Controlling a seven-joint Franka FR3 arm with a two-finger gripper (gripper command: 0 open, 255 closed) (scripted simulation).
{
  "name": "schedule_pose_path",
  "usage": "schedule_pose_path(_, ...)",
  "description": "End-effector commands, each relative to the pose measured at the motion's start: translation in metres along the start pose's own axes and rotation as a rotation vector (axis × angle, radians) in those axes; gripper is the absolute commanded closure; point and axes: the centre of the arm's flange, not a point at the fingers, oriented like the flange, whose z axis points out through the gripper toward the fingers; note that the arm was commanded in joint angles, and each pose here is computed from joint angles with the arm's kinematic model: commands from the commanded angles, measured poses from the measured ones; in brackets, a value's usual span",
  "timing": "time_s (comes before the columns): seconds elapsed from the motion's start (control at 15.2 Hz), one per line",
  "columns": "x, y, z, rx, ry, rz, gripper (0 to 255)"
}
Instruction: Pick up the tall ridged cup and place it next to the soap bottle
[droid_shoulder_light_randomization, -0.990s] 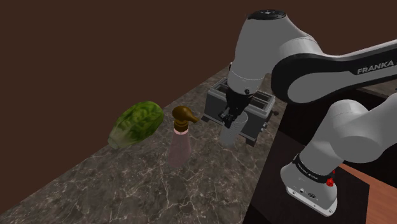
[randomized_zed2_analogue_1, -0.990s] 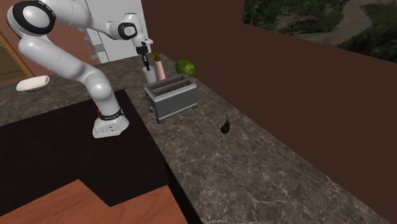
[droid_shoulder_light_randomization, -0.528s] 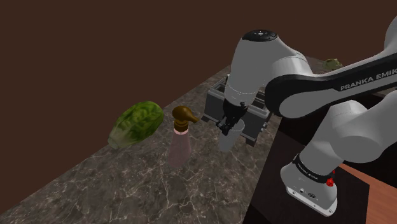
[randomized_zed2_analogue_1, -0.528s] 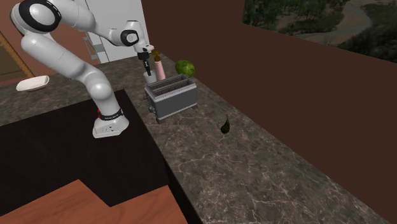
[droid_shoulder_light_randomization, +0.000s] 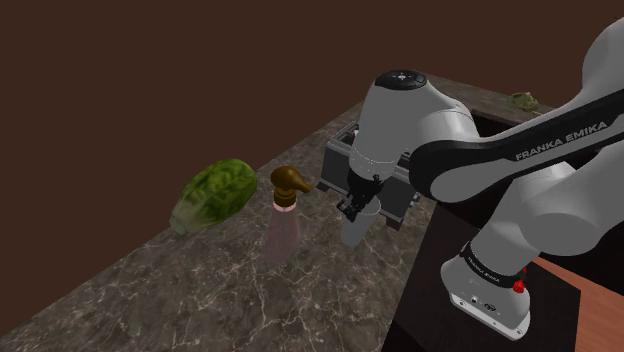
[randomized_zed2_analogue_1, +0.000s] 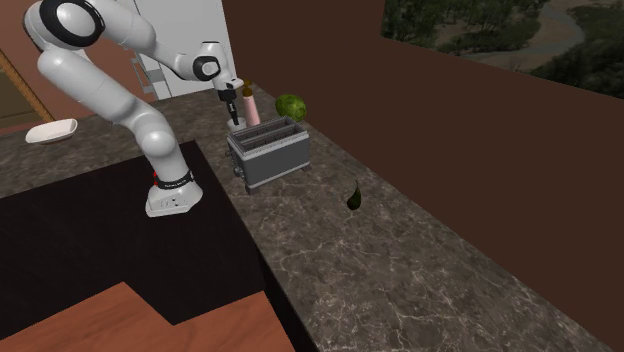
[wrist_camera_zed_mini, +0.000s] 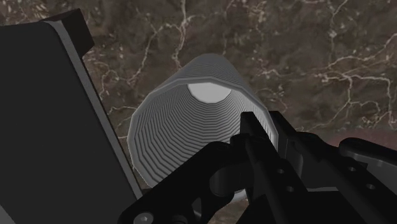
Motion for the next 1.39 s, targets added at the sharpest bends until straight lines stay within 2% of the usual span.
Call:
schedule_pose_path(0.0, 0.0, 0.0, 0.001, 0.0, 0.0, 0.0, 255)
schedule_pose_path(0.26, 0.0, 0.0, 0.001, 0.0, 0.0, 0.0, 255)
schedule_pose_path(0.33, 0.0, 0.0, 0.001, 0.0, 0.0, 0.0, 0)
schedule_pose_path(0.66, 0.0, 0.0, 0.001, 0.0, 0.0, 0.0, 0)
schedule_pose_path(0.92, 0.0, 0.0, -0.049, 0.0, 0.0, 0.0, 0)
schedule_pose_path(1.32, 0.0, 0.0, -0.049, 0.0, 0.0, 0.0, 0)
